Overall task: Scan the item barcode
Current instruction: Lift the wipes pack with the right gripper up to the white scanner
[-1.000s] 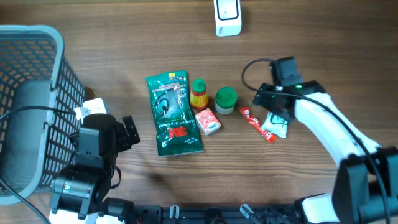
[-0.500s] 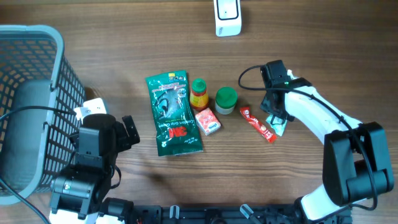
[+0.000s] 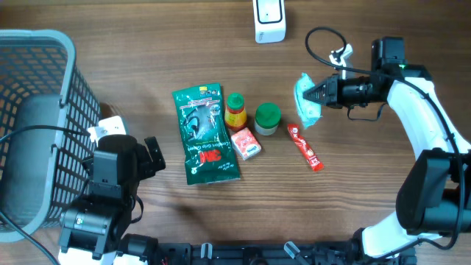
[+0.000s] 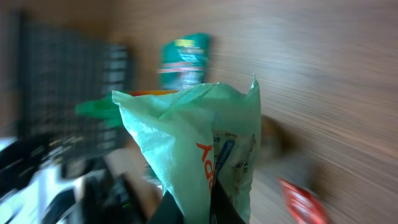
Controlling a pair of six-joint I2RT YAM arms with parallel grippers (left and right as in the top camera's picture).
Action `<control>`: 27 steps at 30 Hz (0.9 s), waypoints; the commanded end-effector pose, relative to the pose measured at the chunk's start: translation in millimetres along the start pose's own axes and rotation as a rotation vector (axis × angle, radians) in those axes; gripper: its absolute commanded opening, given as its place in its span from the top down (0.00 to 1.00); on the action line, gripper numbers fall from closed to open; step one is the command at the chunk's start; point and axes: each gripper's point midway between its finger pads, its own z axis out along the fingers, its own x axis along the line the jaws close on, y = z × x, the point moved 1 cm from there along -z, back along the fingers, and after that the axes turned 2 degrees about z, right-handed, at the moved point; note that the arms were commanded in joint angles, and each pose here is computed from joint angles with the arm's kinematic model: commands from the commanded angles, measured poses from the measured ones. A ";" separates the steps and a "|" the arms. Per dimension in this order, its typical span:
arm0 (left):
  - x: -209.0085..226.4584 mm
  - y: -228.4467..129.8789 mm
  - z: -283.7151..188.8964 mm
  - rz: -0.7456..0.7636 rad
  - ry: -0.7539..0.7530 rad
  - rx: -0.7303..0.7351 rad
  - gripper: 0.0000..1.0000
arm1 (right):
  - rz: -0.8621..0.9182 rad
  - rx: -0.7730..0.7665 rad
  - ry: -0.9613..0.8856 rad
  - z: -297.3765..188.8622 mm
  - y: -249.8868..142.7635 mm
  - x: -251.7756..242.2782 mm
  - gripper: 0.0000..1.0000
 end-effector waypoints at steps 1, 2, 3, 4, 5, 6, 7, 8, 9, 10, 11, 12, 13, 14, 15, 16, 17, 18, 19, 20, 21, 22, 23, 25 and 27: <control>0.0 0.5 -0.8 -0.018 -0.006 -0.003 0.00 | -0.185 -0.068 0.434 -19.0 9.1 77.8 0.96; 0.0 0.5 -0.8 -0.018 -0.006 -0.003 0.00 | -0.155 -0.069 0.523 -25.7 10.0 90.5 0.96; 0.0 0.5 -0.8 -0.018 -0.006 -0.003 0.00 | -0.093 -0.054 0.573 -29.9 11.5 97.1 0.96; 0.0 0.5 -0.8 -0.018 -0.006 -0.003 0.00 | -0.006 -0.025 0.604 -32.6 13.4 101.2 0.96; 0.0 0.5 -0.8 -0.018 -0.006 -0.003 0.00 | 0.088 0.005 0.604 -32.7 15.2 101.3 0.96; 0.0 0.5 -0.8 -0.018 -0.006 -0.003 0.00 | 0.198 0.042 0.603 -32.9 17.7 101.5 0.96; 0.0 0.5 -0.8 -0.018 -0.006 -0.003 0.00 | 0.243 0.057 0.602 -33.1 19.4 101.7 0.96; 0.0 0.5 -0.8 -0.018 -0.006 -0.003 0.00 | 0.283 0.071 0.601 -33.3 21.0 102.0 0.96; 0.0 0.5 -0.8 -0.018 -0.006 -0.003 0.00 | 0.312 0.081 0.600 -33.4 21.4 102.1 0.96; 0.0 0.5 -0.8 -0.018 -0.006 -0.003 0.00 | 0.331 0.086 0.600 -33.4 21.4 102.1 0.96; 0.0 0.5 -0.8 -0.018 -0.006 -0.003 0.00 | 0.332 0.087 0.599 -33.3 21.3 102.0 0.96; 0.0 0.5 -0.8 -0.018 -0.006 -0.003 0.00 | 0.330 0.086 0.600 -33.3 21.4 102.0 0.96; 0.0 0.5 -0.8 -0.018 -0.006 -0.003 0.00 | 0.328 0.085 0.600 -33.3 21.4 102.0 0.96; 0.0 0.5 -0.8 -0.018 -0.006 -0.003 0.00 | 0.318 0.083 0.600 -33.4 22.0 102.1 0.96; 0.0 0.5 -0.8 -0.018 -0.006 -0.003 0.00 | 0.294 0.076 0.600 -33.6 23.2 102.3 0.96; 0.0 0.5 -0.8 -0.018 -0.006 -0.003 0.00 | 0.227 0.056 0.599 -33.6 24.8 102.3 0.95; 0.0 0.5 -0.8 -0.018 -0.006 -0.003 0.00 | 0.133 0.017 0.570 -31.4 28.8 98.9 0.96; 0.0 0.5 -0.8 -0.018 -0.006 -0.003 0.00 | 0.074 -0.039 0.468 -23.7 36.4 84.8 0.95; 0.0 0.5 -0.8 -0.018 -0.006 -0.003 0.00 | 0.070 -0.077 0.369 -17.6 42.6 70.1 0.95; 0.0 0.5 -0.8 -0.018 -0.006 -0.003 0.00 | 0.074 -0.117 0.258 -12.2 49.1 53.4 0.95; 0.0 0.5 -0.8 -0.018 -0.006 -0.003 0.00 | 0.076 -0.187 0.054 -5.5 60.5 23.0 0.95; 0.0 0.5 -0.8 -0.018 -0.006 -0.003 0.00 | 0.066 -0.212 -0.005 -4.3 65.4 15.2 0.95; 0.0 0.5 -0.8 -0.018 -0.006 -0.003 0.00 | 0.044 -0.241 -0.052 -3.9 71.8 9.9 0.95; 0.0 0.5 -0.8 -0.018 -0.006 -0.003 0.00 | -0.006 -0.327 -0.167 -7.0 90.4 -2.6 0.96; 0.0 0.5 -0.8 -0.018 -0.006 -0.003 0.00 | -0.023 -0.448 -0.335 -16.3 112.7 -20.8 0.96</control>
